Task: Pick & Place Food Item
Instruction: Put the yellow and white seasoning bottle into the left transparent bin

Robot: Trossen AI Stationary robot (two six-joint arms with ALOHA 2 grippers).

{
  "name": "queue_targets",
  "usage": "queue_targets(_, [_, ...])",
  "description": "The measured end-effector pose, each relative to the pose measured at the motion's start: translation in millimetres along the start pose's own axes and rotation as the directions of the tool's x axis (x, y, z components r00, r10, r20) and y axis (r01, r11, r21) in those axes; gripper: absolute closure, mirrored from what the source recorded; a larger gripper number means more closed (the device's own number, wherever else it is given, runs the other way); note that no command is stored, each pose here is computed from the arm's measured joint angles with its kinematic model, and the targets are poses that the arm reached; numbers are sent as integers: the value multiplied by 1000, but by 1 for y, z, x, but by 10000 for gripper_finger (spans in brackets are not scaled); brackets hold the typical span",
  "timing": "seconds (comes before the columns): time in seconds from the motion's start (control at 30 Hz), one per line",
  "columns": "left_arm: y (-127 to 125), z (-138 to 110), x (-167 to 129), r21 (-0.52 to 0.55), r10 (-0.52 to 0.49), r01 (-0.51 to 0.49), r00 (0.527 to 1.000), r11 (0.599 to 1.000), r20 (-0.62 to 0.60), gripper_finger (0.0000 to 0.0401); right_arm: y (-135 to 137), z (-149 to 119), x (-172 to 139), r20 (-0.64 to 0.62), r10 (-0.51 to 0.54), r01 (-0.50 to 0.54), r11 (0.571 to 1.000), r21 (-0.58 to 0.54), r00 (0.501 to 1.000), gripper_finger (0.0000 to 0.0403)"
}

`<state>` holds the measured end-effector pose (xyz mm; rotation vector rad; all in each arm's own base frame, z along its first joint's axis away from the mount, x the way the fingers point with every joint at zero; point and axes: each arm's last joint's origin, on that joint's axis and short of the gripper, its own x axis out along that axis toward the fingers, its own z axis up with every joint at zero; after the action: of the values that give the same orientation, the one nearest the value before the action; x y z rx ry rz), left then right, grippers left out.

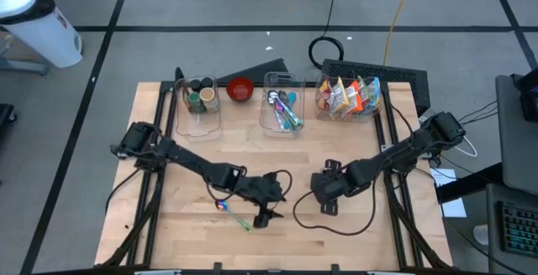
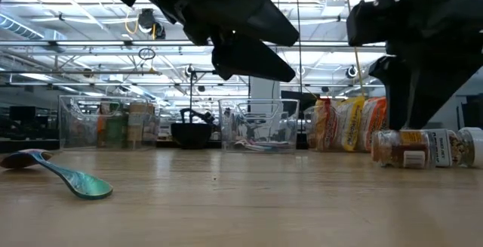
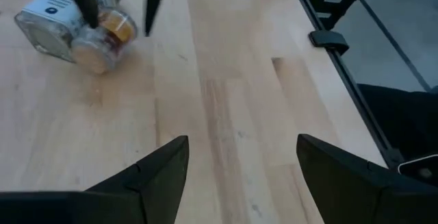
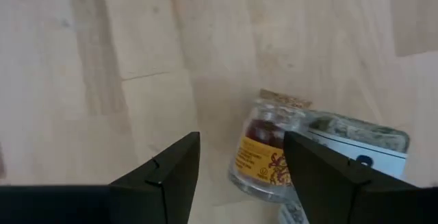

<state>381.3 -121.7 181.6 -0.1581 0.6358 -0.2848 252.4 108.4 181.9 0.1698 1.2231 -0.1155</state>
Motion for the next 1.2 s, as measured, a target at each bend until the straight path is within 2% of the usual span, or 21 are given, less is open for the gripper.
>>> queue_targets(0.23, [-9, -1, 1, 4, 46, -46, 999, 999, 23, 121, -4, -4, 1, -24, -46, 46, 999, 15, 999, 200])
queue_targets(0.5, [-9, 4, 0, -1, 41, -41, 997, 999, 69, 121, -12, -19, 14, -69, -73, 77, 995, 57, 995, 200])
queue_targets(1.2, [-4, 5, 0, -23, 50, -49, 996, 999, 69, 121, -18, -22, 20, -87, -52, 59, 995, 79, 995, 200])
